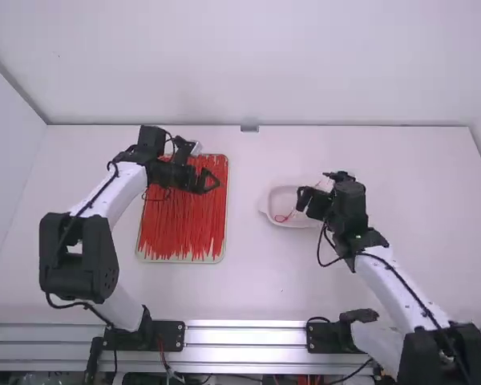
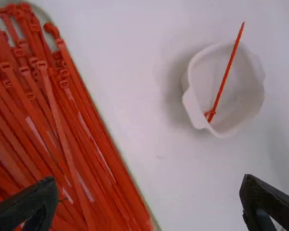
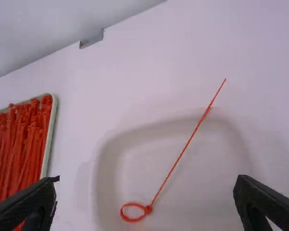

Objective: Fasten the cable tie

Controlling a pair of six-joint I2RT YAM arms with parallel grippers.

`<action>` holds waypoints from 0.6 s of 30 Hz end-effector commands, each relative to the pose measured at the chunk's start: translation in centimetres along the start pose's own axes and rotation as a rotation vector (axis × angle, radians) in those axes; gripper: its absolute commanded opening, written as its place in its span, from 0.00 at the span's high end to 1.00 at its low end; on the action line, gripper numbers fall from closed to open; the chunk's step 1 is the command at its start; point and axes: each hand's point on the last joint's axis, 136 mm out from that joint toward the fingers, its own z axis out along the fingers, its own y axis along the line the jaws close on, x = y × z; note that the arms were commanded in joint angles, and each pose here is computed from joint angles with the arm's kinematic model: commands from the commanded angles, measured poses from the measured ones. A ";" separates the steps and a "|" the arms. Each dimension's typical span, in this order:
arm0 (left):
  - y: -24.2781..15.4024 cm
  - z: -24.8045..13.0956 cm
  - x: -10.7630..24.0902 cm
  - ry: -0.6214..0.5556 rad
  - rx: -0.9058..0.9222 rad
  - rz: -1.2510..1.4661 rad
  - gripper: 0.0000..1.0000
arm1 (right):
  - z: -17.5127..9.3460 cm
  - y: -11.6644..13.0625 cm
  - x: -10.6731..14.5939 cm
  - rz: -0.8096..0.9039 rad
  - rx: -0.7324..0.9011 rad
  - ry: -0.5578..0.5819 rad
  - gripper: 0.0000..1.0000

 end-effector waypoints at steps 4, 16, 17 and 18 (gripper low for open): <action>-0.6 -1.8 -1.4 -0.045 -0.016 0.028 0.01 | -1.9 0.5 -0.4 0.005 -0.023 -0.026 0.02; 0.8 -3.7 -1.1 -0.151 -0.161 -0.039 0.14 | -3.8 -6.0 0.3 -0.058 0.153 -0.116 0.17; 0.9 -4.0 -1.1 -0.165 -0.177 -0.044 0.16 | -4.0 -6.7 0.6 -0.066 0.168 -0.121 0.19; 1.1 -4.3 -1.1 -0.181 -0.199 -0.033 0.18 | -4.3 -7.5 0.9 -0.076 0.188 -0.126 0.21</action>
